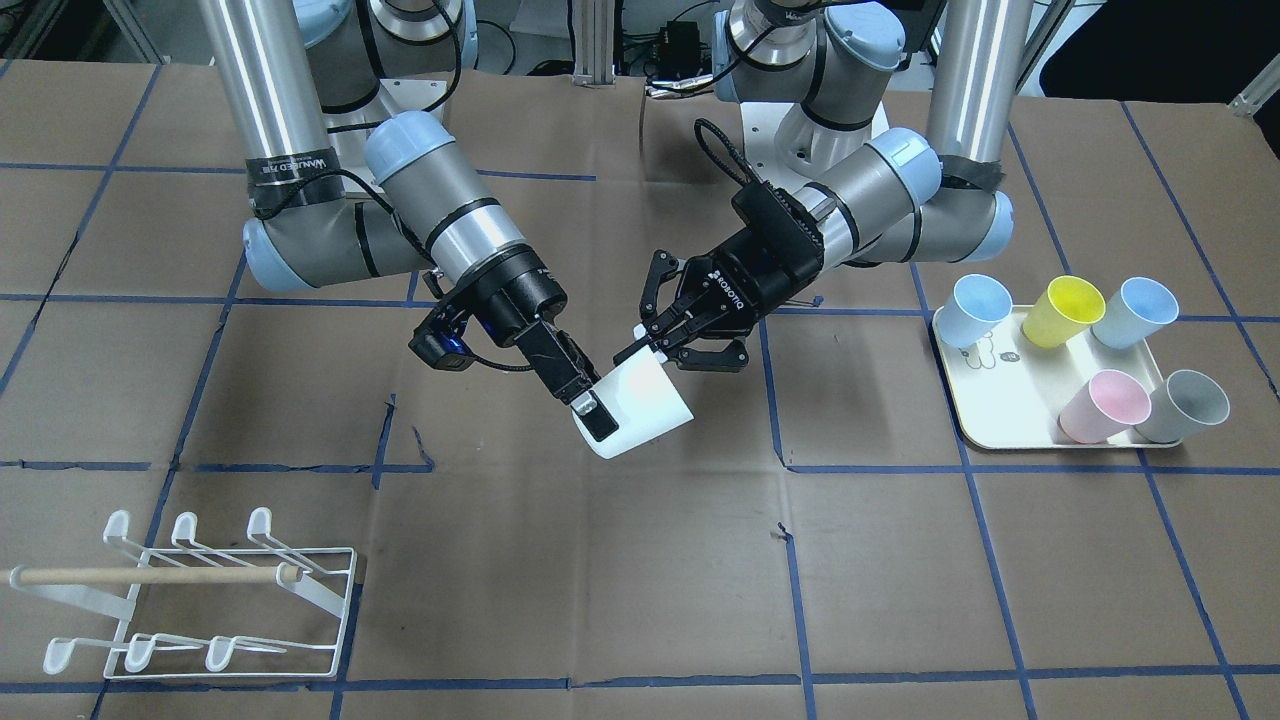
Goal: Transfer IKEA cup to right arm and place on rack
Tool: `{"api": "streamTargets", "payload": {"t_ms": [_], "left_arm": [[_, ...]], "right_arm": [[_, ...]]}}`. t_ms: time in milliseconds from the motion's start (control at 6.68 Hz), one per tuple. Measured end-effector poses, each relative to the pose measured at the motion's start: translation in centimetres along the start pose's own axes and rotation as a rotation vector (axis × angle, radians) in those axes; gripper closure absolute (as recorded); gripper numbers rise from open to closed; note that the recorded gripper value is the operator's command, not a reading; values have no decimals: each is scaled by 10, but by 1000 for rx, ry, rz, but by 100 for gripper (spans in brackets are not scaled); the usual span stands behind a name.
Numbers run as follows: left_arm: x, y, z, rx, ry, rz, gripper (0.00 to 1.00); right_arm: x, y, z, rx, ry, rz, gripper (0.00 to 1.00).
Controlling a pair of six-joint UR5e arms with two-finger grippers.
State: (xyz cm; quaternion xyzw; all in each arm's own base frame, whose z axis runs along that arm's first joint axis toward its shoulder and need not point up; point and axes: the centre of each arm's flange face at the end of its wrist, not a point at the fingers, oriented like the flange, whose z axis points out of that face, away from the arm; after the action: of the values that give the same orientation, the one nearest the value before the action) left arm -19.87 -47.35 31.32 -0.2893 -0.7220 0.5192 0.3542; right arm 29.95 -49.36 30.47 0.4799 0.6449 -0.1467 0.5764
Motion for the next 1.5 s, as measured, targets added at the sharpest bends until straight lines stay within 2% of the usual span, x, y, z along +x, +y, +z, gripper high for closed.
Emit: {"api": "streamTargets", "payload": {"t_ms": [299, 898, 1197, 1496], "left_arm": [[0, 1, 0, -1, 1, -1, 100], [1, -1, 0, 3, 1, -18, 72], [2, 0, 0, 9, 0, -21, 39], [3, -3, -2, 14, -2, -33, 13]], "right_arm": [[0, 0, 0, -1, -1, -1, 29], [-2, 1, -1, -3, -5, -3, 34], [-3, 2, -1, -4, -4, -3, 34], [-2, 1, 0, -3, 4, 1, 34]]}}
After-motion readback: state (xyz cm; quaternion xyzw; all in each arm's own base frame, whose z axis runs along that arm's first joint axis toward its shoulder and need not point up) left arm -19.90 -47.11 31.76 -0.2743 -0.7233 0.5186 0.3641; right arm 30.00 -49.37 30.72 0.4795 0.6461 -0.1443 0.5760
